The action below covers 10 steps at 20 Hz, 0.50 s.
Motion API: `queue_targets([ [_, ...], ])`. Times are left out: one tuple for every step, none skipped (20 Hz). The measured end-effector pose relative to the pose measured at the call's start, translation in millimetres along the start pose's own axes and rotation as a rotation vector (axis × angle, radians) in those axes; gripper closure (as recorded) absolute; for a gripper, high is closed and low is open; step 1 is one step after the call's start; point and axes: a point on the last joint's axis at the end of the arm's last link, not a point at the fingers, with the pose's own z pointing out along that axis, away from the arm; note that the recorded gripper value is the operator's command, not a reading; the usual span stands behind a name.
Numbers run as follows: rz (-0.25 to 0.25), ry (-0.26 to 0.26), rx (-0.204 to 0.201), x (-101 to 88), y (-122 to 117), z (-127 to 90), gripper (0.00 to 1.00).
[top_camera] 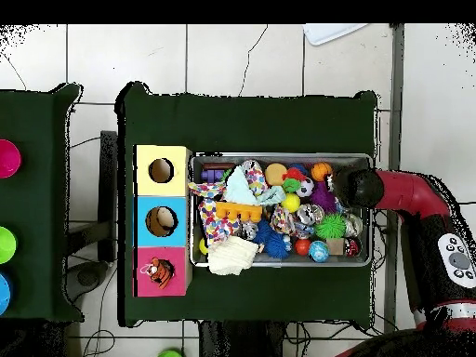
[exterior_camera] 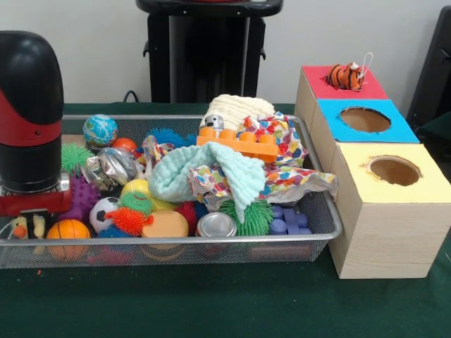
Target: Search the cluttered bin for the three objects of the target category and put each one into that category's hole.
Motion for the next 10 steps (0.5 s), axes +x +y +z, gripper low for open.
queue_targets([
  [0.004,0.000,-0.002,0.1,0.0,-0.2,1.00],
  [0.005,0.001,-0.004,0.1,0.0,-0.3,1.00],
  [0.006,0.002,-0.005,0.2,0.2,-0.4,1.00],
  [0.008,0.003,-0.006,0.3,0.3,-0.6,1.00],
  [0.010,0.007,-0.010,0.6,0.8,-1.0,1.00],
  [0.011,0.016,-0.015,1.4,2.0,-2.9,1.00],
  [0.012,0.025,-0.021,2.3,3.2,-4.7,1.00],
  [0.013,0.036,-0.026,2.7,4.1,-7.6,1.00],
  [0.014,0.047,-0.032,3.1,5.0,-10.5,1.00],
  [0.014,0.056,-0.036,3.1,5.4,-13.0,1.00],
])
